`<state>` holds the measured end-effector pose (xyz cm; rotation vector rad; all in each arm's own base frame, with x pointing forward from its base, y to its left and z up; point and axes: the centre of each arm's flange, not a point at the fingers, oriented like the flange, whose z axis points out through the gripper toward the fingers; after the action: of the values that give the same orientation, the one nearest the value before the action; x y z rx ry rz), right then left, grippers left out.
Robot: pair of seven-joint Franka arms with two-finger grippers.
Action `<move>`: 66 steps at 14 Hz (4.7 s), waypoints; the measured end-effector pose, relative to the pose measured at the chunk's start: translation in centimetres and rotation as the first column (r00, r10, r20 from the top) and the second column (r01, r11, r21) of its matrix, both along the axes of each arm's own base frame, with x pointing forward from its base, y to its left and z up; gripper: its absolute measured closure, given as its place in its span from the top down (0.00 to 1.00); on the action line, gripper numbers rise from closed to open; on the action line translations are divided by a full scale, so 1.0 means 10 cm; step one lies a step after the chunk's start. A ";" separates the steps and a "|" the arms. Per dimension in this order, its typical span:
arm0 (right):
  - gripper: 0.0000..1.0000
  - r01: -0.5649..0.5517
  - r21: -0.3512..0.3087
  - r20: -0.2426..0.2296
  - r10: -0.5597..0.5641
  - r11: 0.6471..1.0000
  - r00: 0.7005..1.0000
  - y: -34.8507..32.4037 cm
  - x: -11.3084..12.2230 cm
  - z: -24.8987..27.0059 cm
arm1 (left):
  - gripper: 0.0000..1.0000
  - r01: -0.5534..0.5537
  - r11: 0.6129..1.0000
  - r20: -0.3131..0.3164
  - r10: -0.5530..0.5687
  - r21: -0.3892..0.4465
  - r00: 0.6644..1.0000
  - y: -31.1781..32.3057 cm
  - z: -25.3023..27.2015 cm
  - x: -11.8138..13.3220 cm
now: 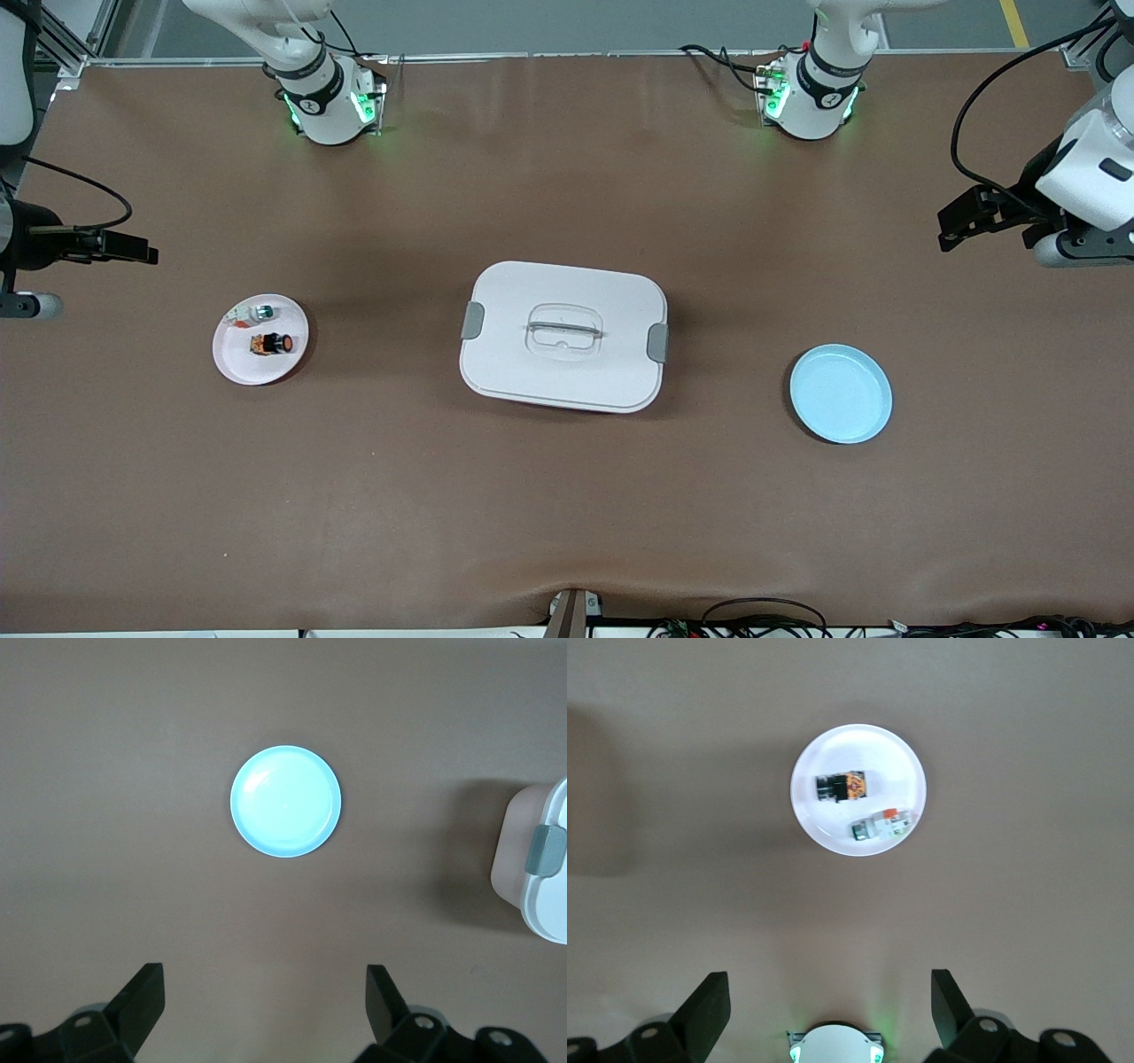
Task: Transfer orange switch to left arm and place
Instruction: 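Lower the right gripper over the orange-and-black switch on the plate, then close the right gripper on the orange-and-black switch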
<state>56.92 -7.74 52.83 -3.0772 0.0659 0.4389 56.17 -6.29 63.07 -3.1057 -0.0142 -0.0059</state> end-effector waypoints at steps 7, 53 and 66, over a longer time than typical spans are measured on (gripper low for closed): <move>1.00 0.013 -0.001 0.039 -0.013 1.000 0.999 -0.07 0.16 -0.71 | 1.00 -0.006 1.000 0.004 0.006 0.000 1.000 0.03 0.00 0.01; 1.00 -0.061 -0.026 0.198 0.065 0.998 0.978 0.13 -0.19 -3.45 | 1.00 -0.006 1.000 -0.004 0.006 -0.001 1.000 0.03 -0.12 0.06; 0.73 0.028 0.135 0.068 -0.038 0.990 0.997 0.24 -0.12 -3.29 | 1.00 -0.004 1.000 0.001 0.004 -0.002 1.000 0.02 -0.12 0.06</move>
<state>55.74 -5.31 19.93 -2.9517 0.0817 0.3196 56.80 -6.06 61.91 -3.1073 -0.0197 -0.0068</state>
